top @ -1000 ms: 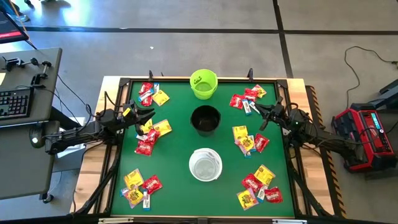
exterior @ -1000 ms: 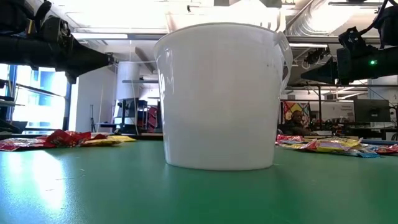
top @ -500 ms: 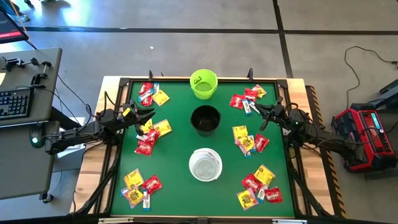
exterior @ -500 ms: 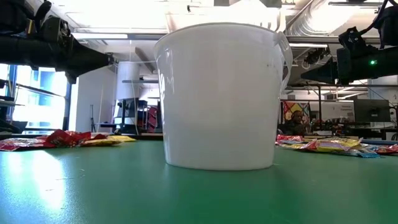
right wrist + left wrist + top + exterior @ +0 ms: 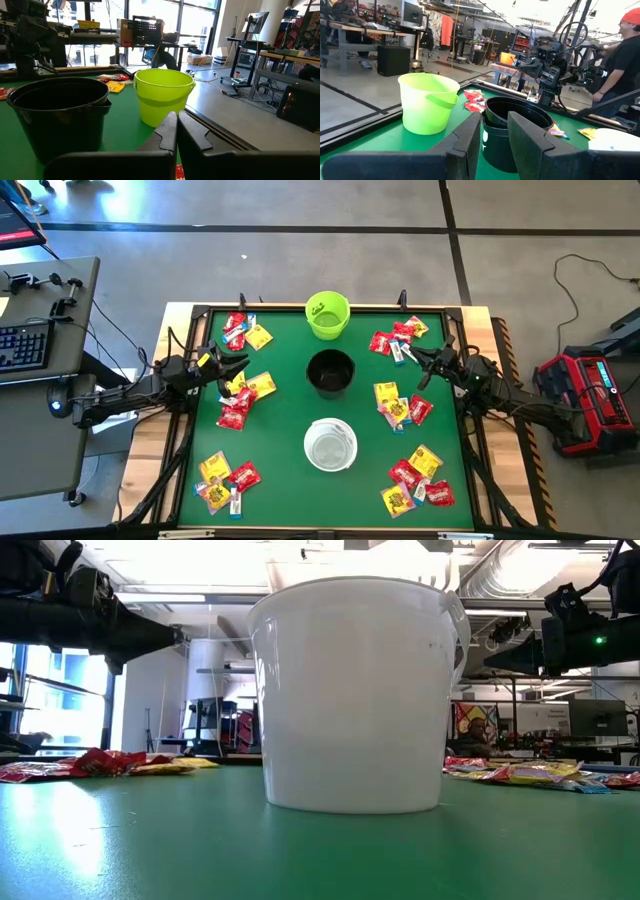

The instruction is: Sort candy by brand, put in halloween buckets

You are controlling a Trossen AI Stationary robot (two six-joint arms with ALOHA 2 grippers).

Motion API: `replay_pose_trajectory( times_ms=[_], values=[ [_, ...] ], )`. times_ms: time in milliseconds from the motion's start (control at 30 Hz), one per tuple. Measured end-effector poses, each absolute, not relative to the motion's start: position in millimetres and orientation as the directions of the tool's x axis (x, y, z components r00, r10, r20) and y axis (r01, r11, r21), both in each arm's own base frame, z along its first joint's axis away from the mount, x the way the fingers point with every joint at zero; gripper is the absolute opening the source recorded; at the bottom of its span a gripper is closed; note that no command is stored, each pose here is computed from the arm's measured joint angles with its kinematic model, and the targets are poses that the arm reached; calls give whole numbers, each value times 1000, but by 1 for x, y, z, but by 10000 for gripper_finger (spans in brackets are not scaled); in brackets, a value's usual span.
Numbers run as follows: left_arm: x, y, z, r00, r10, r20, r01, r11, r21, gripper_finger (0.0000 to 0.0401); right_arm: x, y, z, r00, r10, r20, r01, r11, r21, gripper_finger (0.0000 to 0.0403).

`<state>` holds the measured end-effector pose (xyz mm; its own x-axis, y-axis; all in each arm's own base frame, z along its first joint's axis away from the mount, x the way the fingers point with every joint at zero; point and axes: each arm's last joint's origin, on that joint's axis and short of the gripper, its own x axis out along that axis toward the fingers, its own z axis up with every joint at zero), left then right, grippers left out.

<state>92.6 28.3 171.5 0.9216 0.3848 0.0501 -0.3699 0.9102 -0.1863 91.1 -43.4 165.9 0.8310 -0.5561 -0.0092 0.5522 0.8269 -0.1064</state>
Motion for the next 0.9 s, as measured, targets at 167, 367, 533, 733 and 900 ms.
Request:
replay_pose_trajectory(
  times_ms=[167,367,533,733,900],
  values=[
    [93,28,171,922,385,50,-370,910,-186,89,91,-44,166,813,-583,-5,579,808,-106,0],
    [93,28,171,922,385,50,-370,910,-186,89,89,-46,167,776,-631,2,625,768,-138,0],
    [93,28,171,922,385,50,-370,910,-186,89,89,-46,167,777,-630,3,617,759,-206,0],
    [93,28,171,922,385,50,-370,910,-186,89,89,-46,167,778,-628,5,619,765,-178,0],
    [93,28,171,922,385,50,-370,910,-186,89,89,-46,167,779,-627,6,627,777,-56,0]
  ],
)
